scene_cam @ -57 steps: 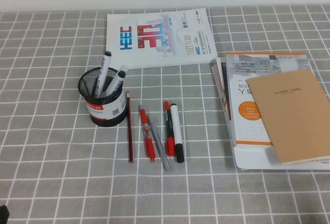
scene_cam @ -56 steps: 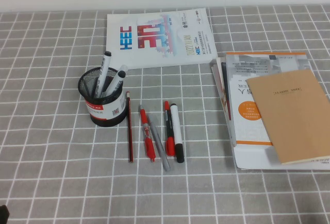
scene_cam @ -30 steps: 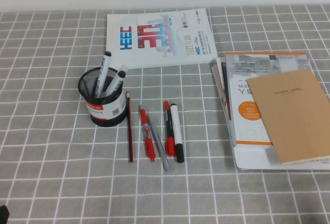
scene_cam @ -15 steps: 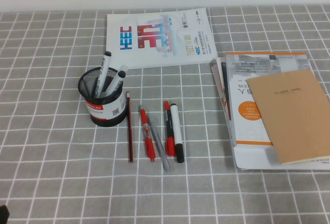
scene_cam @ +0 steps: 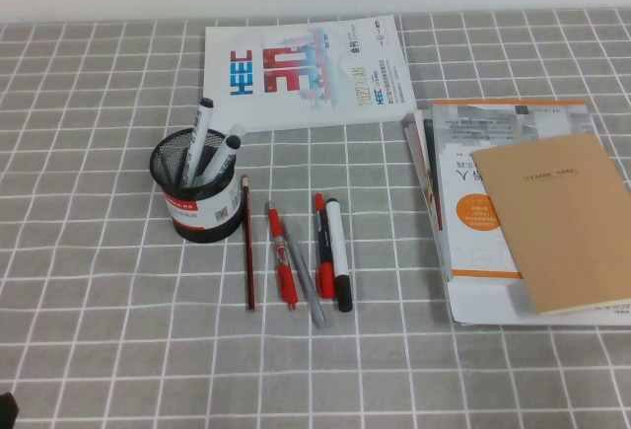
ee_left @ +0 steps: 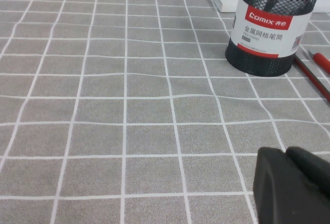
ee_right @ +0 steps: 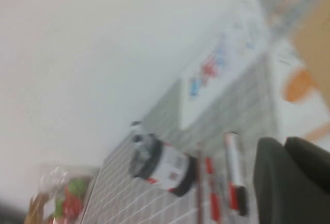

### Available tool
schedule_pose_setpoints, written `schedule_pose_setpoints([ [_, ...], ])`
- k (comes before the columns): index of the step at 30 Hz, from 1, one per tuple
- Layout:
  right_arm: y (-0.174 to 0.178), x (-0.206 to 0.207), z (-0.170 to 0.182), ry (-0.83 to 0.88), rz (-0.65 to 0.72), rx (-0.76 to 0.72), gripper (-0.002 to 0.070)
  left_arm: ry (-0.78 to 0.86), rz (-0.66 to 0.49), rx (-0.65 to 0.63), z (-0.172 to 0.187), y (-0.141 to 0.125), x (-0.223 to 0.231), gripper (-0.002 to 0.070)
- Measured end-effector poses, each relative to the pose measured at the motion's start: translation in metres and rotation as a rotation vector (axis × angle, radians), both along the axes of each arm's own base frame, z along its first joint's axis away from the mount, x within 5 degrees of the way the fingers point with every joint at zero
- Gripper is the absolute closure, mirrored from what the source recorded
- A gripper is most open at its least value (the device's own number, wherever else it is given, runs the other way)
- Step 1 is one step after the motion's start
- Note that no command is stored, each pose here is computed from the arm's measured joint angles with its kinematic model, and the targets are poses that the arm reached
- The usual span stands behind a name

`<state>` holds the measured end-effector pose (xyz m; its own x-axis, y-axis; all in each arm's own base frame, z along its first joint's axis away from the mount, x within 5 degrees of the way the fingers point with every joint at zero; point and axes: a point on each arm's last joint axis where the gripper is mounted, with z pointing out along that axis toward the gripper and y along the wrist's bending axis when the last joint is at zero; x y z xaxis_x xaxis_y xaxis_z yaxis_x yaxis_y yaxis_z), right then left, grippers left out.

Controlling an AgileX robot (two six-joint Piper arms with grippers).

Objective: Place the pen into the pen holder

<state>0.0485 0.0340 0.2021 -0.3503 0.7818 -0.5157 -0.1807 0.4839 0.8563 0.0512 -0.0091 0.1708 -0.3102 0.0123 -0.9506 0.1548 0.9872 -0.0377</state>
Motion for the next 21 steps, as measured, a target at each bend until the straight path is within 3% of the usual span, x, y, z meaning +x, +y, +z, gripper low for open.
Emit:
schedule_pose_setpoints([
  [4, 0.006, -0.005, 0.043, -0.098, 0.078, -0.109, 0.0689, 0.000, 0.000, 0.000, 0.000, 0.000, 0.000, 0.0680],
  [8, 0.014, 0.002, 0.086, -0.083, 0.195, -0.301, 0.0688, 0.000, 0.000, 0.000, 0.000, 0.000, 0.000, 0.0680],
  [13, 0.023, 0.031, 0.115, 0.119, 0.427, -0.549, 0.0688, 0.000, 0.000, 0.000, 0.000, 0.000, 0.000, 0.0680],
  [21, 0.030, 0.100, 0.134, 0.408, 0.677, -0.638, 0.0688, 0.000, 0.000, 0.000, 0.000, 0.000, 0.000, 0.0680],
])
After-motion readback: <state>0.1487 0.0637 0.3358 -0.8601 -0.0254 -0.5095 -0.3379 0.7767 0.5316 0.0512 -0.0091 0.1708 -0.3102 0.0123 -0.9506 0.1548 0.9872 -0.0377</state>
